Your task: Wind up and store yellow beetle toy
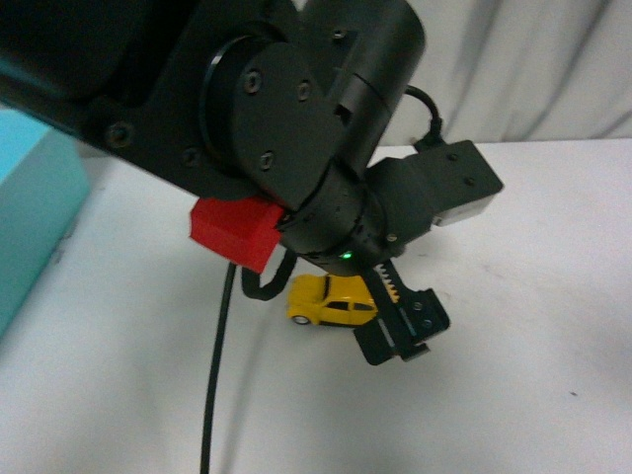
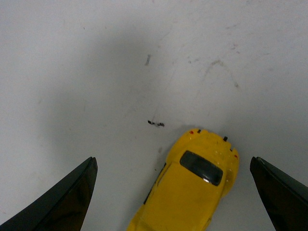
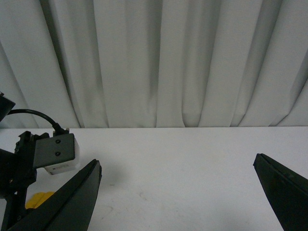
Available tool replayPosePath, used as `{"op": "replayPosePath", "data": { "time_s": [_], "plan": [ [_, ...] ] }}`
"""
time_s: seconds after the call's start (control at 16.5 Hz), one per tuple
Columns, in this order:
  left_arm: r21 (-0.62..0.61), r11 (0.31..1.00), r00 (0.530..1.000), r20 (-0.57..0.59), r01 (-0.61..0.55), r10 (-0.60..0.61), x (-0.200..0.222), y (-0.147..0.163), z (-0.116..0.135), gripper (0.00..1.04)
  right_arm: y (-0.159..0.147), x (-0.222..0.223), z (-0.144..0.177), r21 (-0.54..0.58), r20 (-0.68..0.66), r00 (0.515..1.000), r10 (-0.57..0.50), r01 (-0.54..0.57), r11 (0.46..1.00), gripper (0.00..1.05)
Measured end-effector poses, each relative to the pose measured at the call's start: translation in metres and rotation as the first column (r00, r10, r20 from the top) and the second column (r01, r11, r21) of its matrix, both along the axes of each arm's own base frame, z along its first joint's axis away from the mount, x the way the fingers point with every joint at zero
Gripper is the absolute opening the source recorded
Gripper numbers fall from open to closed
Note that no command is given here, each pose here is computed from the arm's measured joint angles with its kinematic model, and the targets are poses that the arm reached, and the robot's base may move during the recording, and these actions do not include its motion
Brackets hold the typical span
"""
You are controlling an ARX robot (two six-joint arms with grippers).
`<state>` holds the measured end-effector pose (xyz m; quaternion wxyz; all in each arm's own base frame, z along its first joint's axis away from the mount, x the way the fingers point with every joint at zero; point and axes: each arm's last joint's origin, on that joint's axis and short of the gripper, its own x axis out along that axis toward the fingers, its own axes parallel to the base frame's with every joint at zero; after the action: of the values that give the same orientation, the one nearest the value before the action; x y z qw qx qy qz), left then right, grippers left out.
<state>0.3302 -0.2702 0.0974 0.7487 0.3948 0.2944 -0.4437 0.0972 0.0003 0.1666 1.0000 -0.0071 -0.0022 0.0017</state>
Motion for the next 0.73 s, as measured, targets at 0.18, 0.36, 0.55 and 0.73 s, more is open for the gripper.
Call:
{"op": "replayPosePath", "data": {
  "time_s": [0.18,0.36,0.55,0.73],
  "plan": [
    [-0.034,0.999,0.995,-0.104,-0.013,0.01,-0.006,0.017,-0.008,0.98,0.0,0.0,0.0,0.0,0.0,1.0,0.0,0.0,1.0,0.98],
    [-0.026,0.999,0.992,-0.124,-0.034,0.031,-0.005,0.027,-0.013,0.98,0.0,0.0,0.0,0.0,0.0,1.0,-0.001,0.001,1.0,0.98],
    [-0.031,0.998,0.994,-0.088,-0.062,0.059,0.002,0.03,-0.012,0.98,0.0,0.0,0.0,0.0,0.0,1.0,0.0,0.0,1.0,0.98],
    [-0.022,0.997,0.995,-0.077,-0.072,0.07,0.005,0.028,-0.016,0.98,0.0,0.0,0.0,0.0,0.0,1.0,0.0,0.0,1.0,0.98]
  ]
}}
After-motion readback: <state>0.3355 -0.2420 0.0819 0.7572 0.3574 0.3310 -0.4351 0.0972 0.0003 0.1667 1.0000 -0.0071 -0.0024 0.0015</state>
